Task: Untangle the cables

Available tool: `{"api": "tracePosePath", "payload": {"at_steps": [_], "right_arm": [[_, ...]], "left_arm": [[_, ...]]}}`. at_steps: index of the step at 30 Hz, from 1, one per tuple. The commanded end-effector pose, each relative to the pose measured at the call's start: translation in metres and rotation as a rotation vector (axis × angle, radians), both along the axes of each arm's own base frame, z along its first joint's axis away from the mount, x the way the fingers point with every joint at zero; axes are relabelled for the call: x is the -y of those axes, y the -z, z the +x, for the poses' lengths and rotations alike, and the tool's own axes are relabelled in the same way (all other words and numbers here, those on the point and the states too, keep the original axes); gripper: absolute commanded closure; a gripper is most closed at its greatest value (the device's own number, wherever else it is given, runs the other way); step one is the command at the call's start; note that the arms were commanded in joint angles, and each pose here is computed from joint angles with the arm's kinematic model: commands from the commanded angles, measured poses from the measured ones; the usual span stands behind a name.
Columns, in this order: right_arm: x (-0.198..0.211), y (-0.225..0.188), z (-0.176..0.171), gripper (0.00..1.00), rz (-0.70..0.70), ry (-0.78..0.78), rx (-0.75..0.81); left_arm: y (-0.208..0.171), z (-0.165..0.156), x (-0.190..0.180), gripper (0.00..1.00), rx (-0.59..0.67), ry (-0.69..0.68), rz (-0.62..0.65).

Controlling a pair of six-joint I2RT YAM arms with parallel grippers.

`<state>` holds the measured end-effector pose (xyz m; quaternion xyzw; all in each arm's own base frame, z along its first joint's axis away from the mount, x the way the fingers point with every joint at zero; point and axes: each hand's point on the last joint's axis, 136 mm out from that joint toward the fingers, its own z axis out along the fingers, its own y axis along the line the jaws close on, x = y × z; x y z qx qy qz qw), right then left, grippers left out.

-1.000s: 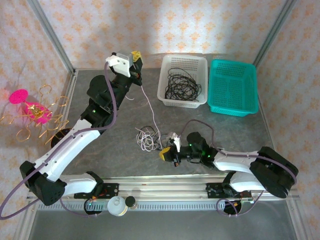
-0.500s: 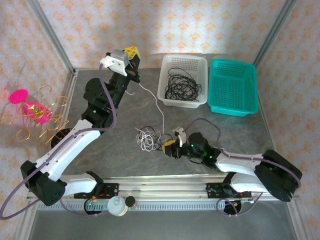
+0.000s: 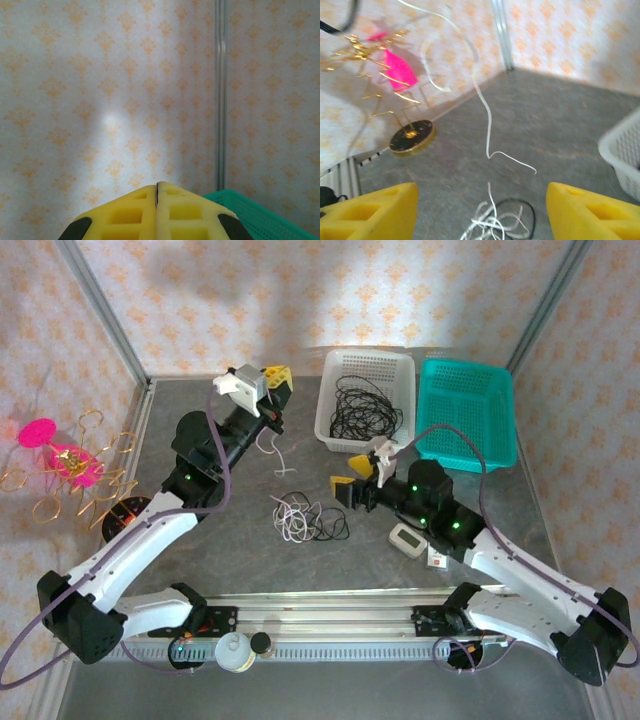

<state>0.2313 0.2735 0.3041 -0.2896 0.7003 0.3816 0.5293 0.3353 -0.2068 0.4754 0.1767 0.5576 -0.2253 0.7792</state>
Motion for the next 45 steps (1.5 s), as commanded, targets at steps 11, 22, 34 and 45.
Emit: {"api": "tracePosePath", "payload": {"at_steps": [11, 22, 34, 45], "right_arm": [[-0.07, -0.068, 0.007, 0.39, -0.041, -0.334, 0.406], [-0.1, -0.06, 0.05, 0.51, -0.051, -0.301, 0.339], [-0.082, -0.028, 0.033, 1.0, 0.001, -0.294, 0.02], [-0.047, -0.008, 0.013, 1.0, 0.011, -0.202, -0.301]], "left_arm": [[-0.001, -0.025, 0.006, 1.0, -0.071, 0.144, -0.065], [-0.001, -0.033, 0.016, 1.0, -0.098, 0.232, -0.092], [0.036, 0.01, -0.034, 0.88, -0.364, -0.113, -0.254], [0.09, 0.011, -0.046, 0.25, -0.473, -0.183, -0.279]]}}
